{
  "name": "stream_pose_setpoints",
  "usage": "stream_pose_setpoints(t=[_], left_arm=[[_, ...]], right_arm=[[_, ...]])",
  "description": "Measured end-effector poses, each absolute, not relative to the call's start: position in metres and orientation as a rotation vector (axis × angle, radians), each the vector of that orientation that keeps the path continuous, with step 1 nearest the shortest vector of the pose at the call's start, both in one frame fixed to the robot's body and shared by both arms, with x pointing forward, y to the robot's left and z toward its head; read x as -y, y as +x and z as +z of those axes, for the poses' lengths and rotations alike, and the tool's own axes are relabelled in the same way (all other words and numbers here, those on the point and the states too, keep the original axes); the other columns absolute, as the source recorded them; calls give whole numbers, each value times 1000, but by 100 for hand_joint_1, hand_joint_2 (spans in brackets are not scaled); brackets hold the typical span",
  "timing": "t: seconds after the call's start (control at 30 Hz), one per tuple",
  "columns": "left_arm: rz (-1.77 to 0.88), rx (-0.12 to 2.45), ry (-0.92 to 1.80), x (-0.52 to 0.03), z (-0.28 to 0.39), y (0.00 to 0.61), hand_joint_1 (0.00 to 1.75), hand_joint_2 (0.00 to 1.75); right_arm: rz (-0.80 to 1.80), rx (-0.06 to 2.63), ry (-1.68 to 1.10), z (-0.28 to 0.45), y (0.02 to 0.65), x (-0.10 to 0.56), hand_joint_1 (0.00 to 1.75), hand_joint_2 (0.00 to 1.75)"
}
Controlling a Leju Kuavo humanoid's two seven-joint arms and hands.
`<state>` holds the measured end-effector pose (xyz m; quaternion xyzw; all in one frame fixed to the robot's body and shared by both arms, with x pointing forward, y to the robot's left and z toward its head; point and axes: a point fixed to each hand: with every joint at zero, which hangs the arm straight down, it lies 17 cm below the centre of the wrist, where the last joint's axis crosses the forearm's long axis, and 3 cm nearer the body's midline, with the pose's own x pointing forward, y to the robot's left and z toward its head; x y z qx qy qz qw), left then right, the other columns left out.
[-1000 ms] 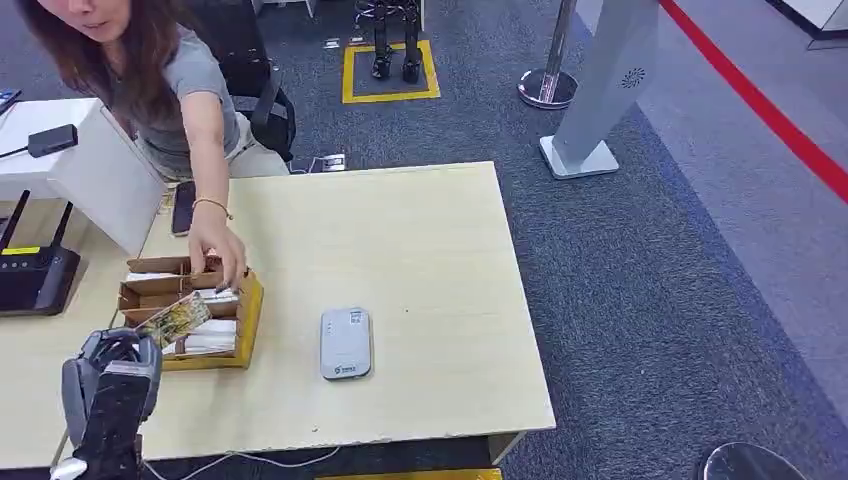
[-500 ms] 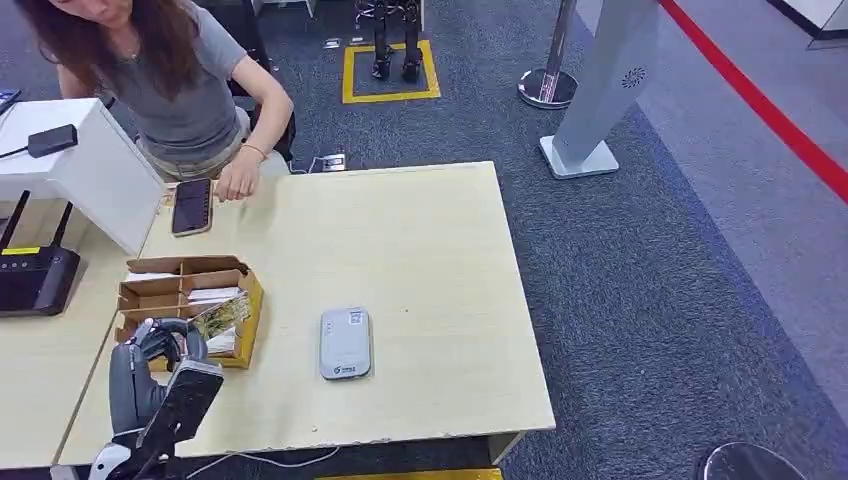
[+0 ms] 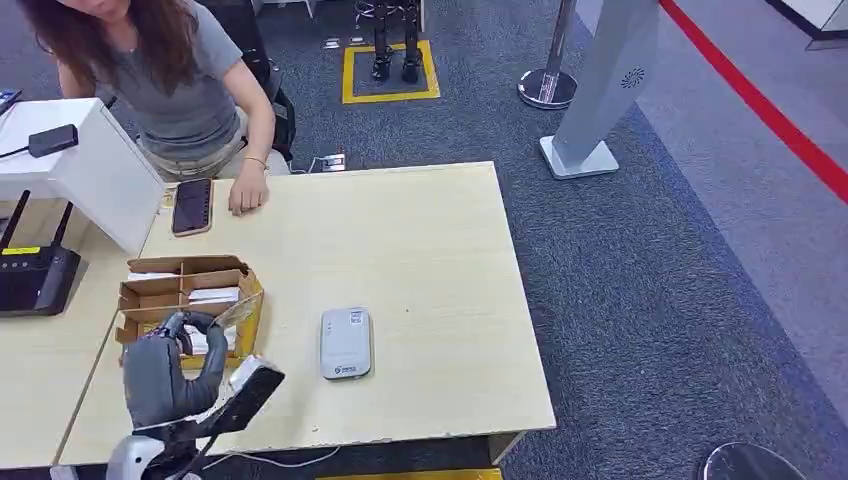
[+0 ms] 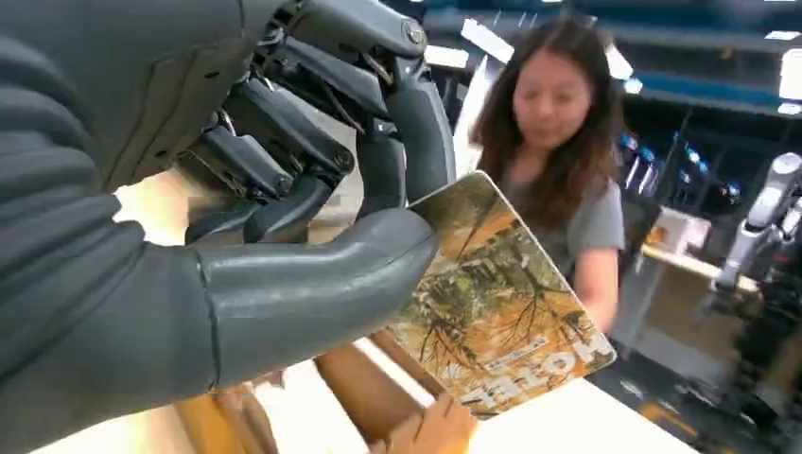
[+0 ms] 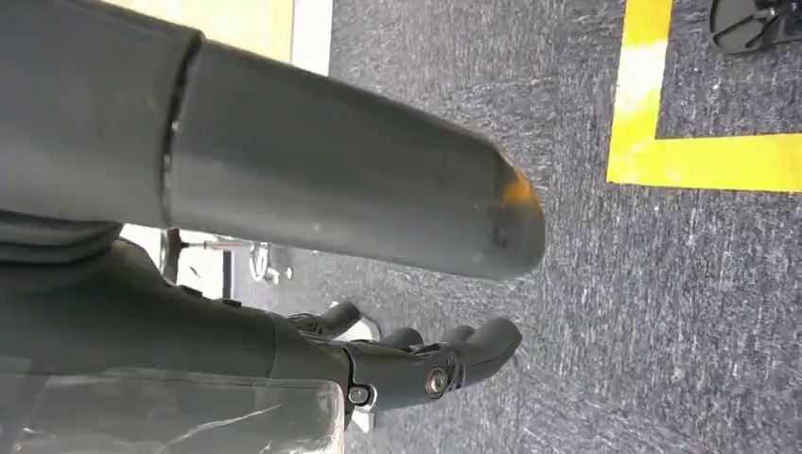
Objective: Pass the card to the sensor for recognition and then transmit it.
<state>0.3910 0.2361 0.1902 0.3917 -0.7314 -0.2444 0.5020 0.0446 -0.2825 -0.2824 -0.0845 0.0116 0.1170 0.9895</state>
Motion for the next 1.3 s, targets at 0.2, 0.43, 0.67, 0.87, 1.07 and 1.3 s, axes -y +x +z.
stream_pose_setpoints(t=[0.2,0.43,0.67,0.87,1.07,1.3], left_arm=[[-898,1562,1302,-219,166,401,175,175],[-1061,1554,1334,-186,138,411,175,175],[-1158,1569,1360,-171,131,416,175,175],[-1239,1594,1352,-156,124,413,175,175],[-1264,1600,1355,-154,122,413,175,175],[-1272,1595,1372,-154,122,415,175,175]], right_arm=[[262,-24,-173,-282,45,283,0,0],[286,-20,-176,-282,47,283,0,0],[294,-18,-177,-282,48,283,0,0],[297,-17,-176,-282,48,283,0,0],[298,-17,-176,-282,48,283,0,0],[315,-16,-179,-282,48,283,0,0]])
